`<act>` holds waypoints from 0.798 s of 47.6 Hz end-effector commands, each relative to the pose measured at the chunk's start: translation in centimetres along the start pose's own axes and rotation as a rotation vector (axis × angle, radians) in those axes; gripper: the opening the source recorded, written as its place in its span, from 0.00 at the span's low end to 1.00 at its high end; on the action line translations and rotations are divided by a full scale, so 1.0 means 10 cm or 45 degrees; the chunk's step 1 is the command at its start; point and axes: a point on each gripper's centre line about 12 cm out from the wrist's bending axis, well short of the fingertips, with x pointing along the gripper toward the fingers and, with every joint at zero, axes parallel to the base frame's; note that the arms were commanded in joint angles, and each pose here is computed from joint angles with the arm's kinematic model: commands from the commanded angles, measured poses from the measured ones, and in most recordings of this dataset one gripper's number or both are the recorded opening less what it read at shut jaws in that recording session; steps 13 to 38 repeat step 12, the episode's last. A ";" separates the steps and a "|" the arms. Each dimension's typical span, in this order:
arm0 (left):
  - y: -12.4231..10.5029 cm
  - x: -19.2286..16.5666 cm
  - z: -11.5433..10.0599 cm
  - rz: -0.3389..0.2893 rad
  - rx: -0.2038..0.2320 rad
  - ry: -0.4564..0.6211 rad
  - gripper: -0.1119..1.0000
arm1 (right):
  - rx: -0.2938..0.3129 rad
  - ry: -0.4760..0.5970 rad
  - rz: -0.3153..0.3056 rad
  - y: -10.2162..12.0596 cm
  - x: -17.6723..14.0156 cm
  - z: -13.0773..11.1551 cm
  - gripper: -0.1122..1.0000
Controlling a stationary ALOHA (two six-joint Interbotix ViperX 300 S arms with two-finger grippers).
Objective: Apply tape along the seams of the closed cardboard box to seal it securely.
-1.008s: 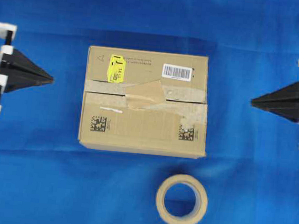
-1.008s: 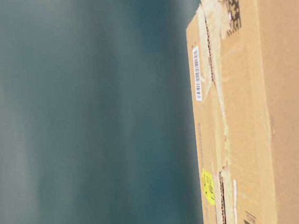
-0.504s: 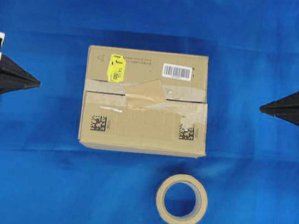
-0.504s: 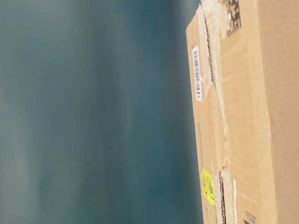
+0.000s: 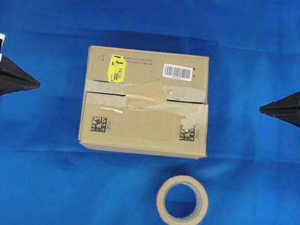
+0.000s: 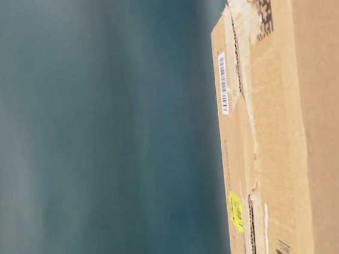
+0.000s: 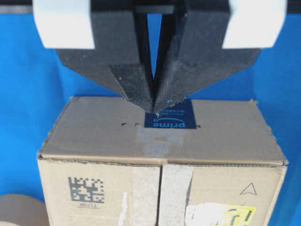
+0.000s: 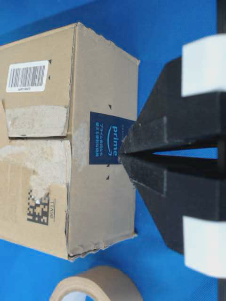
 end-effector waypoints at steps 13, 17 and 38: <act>0.00 0.01 0.04 0.000 0.000 -0.018 0.10 | 0.003 -0.006 -0.005 0.00 0.02 0.03 0.11; 0.00 0.01 0.04 0.000 0.000 -0.018 0.10 | 0.003 -0.006 -0.005 0.00 0.02 0.03 0.11; 0.00 0.01 0.04 0.000 0.000 -0.018 0.10 | 0.003 -0.006 -0.005 0.00 0.02 0.03 0.11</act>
